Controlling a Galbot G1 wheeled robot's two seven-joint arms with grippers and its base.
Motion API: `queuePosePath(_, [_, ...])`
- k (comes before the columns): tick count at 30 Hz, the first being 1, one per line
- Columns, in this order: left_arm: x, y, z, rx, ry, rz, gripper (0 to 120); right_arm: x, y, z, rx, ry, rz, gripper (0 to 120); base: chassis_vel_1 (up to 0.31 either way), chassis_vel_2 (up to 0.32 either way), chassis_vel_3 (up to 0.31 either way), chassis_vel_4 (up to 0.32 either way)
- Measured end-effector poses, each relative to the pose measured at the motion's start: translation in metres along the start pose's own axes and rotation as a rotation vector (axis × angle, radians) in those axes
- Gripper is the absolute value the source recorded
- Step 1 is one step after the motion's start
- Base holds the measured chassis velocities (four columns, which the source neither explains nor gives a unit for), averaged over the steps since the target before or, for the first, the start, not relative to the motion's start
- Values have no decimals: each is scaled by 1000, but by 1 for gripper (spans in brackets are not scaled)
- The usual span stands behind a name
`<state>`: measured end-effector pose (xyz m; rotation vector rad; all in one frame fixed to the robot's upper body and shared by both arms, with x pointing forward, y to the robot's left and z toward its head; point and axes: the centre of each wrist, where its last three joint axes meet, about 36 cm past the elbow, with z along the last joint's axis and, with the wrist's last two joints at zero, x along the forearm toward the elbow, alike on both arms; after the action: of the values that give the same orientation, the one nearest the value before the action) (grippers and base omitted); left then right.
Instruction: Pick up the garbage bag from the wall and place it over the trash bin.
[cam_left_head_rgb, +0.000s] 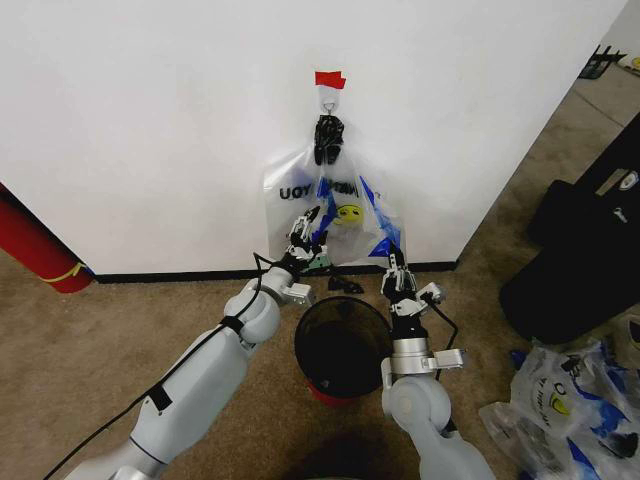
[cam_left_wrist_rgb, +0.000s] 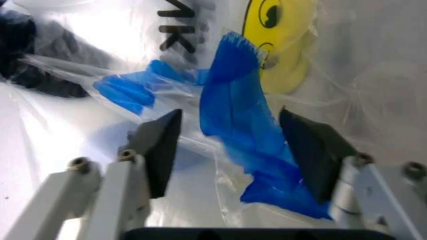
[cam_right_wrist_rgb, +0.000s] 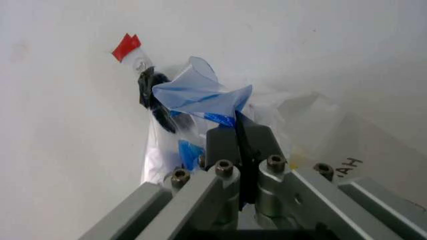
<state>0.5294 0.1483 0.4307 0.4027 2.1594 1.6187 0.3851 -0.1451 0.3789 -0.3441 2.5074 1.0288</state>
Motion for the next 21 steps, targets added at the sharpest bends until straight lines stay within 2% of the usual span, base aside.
queuePosePath(5, [4, 1, -3, 17, -11, -10, 33, -2, 1, 2, -3, 1, -4, 0, 0, 0, 0, 0])
queuePosePath(9, [4, 1, -2, 21, -12, -12, 30, -2, 1, 2, -4, 2, -4, 0, 0, 0, 0, 0])
queuePosePath(10, [4, 1, 0, 36, -10, -21, 19, -2, 2, 2, -5, 3, -5, 0, 0, 0, 0, 0])
queuePosePath(11, [4, 0, 0, 44, -7, -26, 14, -2, 2, 2, -5, 3, -6, 0, 0, 0, 0, 0])
queuePosePath(14, [4, 0, 2, 69, 1, -33, 4, -2, 1, 1, -3, 2, -7, 0, 0, 0, 0, 0])
queuePosePath(15, [4, 0, 2, 69, 1, -33, 4, -2, 1, 1, -3, 2, -7, 0, 0, 0, 0, 0])
queuePosePath(18, [5, 0, 4, 135, 20, -32, 0, -3, -1, -4, 8, -8, -6, 0, 0, 0, 0, 0])
queuePosePath(20, [9, 1, 5, 219, 28, -31, 0, -4, -5, -8, 14, -16, 0, 0, 0, 0, 0, 0])
queuePosePath(21, [12, 2, 5, 292, 32, -30, 0, -6, -8, -11, 17, -23, 4, 0, 0, 0, 0, 0])
